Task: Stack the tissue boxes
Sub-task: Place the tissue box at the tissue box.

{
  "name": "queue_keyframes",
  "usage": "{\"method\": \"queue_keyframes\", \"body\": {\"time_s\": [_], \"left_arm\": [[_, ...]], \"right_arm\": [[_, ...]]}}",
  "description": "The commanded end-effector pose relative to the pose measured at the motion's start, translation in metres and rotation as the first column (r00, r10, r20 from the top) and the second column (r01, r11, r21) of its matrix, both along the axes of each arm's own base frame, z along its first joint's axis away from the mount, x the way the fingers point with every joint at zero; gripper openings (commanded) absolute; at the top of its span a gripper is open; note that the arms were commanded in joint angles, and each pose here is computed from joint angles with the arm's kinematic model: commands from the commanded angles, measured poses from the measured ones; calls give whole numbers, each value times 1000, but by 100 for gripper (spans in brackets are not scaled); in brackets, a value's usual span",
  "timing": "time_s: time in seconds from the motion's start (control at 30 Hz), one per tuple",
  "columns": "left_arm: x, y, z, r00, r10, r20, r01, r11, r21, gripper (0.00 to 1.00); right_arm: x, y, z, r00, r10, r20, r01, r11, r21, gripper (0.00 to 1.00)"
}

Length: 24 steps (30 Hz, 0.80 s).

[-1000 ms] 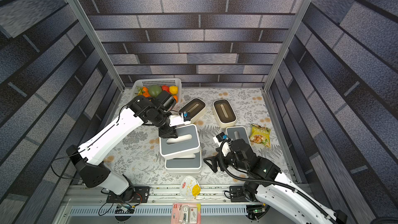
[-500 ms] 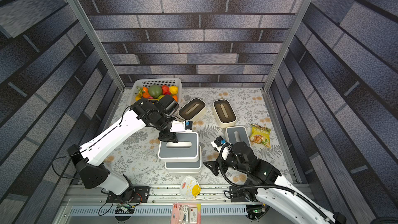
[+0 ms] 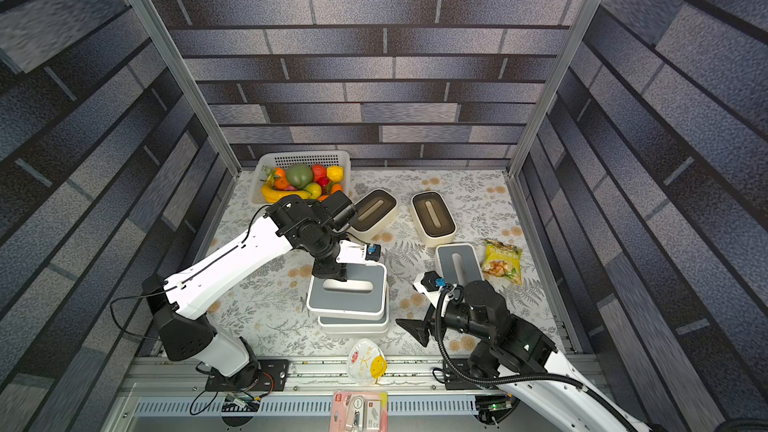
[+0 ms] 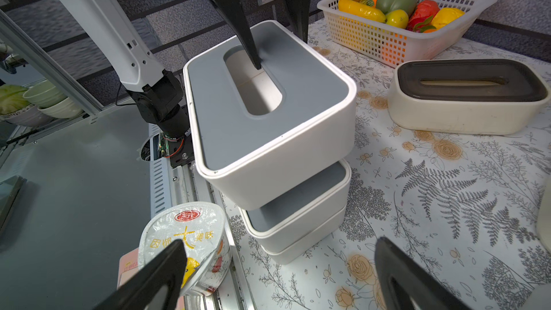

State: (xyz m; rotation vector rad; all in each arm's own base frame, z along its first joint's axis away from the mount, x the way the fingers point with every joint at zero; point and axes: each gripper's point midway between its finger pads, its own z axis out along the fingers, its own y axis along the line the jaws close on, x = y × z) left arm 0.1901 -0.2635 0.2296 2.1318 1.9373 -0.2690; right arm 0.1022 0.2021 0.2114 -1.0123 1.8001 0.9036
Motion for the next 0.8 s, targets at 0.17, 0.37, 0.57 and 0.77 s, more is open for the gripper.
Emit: {"method": "queue_keyframes", "body": {"time_s": [0.17, 0.37, 0.57, 0.77], "left_arm": [[-3, -2, 1, 995, 99, -12, -99, 995, 11, 42], [-7, -6, -1, 995, 100, -5, -100, 995, -18, 42], [-9, -6, -3, 995, 97, 1, -97, 995, -22, 43], [-9, -6, -7, 996, 90, 6, -90, 996, -28, 43]], "right_arm": [[-5, 2, -1, 999, 29, -17, -29, 1000, -9, 100], [-6, 4, -2, 999, 45, -21, -45, 999, -4, 100], [-7, 4, -4, 999, 47, -26, -47, 999, -7, 100], [-6, 5, -5, 998, 47, -30, -47, 999, -11, 100]]}}
